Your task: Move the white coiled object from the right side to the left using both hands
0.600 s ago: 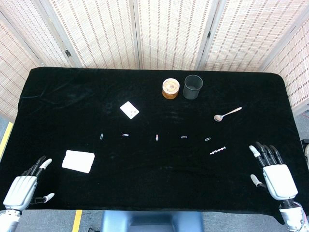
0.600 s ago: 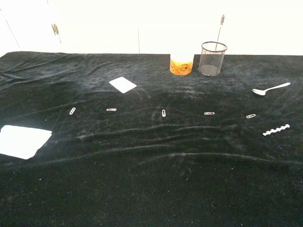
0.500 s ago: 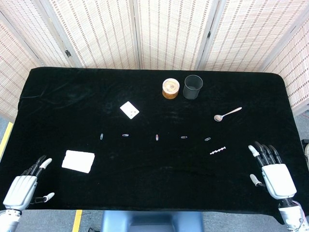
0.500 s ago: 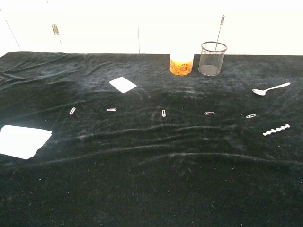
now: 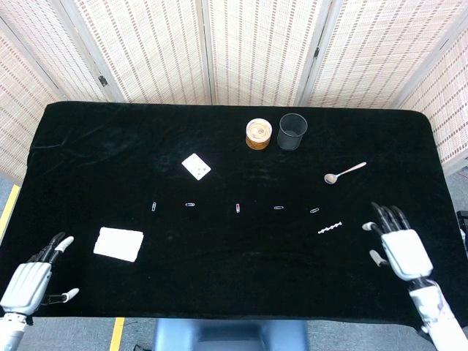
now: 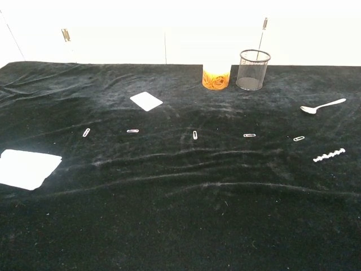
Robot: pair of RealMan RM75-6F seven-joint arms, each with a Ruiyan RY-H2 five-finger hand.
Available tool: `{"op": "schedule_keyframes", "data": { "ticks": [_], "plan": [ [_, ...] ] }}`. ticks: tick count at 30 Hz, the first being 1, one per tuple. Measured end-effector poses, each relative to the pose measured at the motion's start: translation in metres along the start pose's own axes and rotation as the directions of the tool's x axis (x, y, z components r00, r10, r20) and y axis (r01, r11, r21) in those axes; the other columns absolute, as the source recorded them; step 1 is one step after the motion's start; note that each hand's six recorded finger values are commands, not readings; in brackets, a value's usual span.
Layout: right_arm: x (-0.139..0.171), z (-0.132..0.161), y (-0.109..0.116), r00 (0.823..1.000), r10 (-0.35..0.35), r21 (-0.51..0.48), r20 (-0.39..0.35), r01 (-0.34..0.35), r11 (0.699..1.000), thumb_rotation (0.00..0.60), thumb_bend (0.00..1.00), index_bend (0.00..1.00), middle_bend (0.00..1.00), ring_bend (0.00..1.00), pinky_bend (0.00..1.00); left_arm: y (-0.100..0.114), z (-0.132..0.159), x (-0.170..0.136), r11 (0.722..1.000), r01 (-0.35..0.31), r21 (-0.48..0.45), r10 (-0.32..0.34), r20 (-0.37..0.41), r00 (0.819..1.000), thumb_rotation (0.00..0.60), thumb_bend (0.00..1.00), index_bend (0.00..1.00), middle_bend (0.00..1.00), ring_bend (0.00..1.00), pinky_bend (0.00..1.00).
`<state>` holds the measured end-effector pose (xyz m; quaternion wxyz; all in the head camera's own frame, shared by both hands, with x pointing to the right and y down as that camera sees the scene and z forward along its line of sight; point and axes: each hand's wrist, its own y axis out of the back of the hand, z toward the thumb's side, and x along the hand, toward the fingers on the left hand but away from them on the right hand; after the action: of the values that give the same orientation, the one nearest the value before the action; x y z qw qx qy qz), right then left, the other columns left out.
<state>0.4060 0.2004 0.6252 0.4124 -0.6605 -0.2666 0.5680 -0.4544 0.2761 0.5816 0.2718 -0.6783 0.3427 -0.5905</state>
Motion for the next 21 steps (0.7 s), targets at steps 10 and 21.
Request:
{"op": "schedule_keyframes", "data": {
  "ticks": [10,21],
  "plan": [
    [-0.087,0.035,-0.028,0.983,0.133,0.099,-0.125,-0.121,0.988,0.600,0.29,0.45,0.00,0.03,0.06,0.008,-0.015,0.000,0.999,-0.014,-0.047,0.013,-0.035,0.999,0.600,0.15,0.00,0.00,0.18,0.33],
    [-0.115,0.053,-0.045,0.969,0.190,0.137,-0.158,-0.169,0.976,0.600,0.29,0.48,0.00,0.03,0.06,0.011,-0.026,0.006,0.998,-0.005,-0.069,0.000,-0.066,0.998,0.600,0.15,0.00,0.00,0.18,0.33]
  ]
}}
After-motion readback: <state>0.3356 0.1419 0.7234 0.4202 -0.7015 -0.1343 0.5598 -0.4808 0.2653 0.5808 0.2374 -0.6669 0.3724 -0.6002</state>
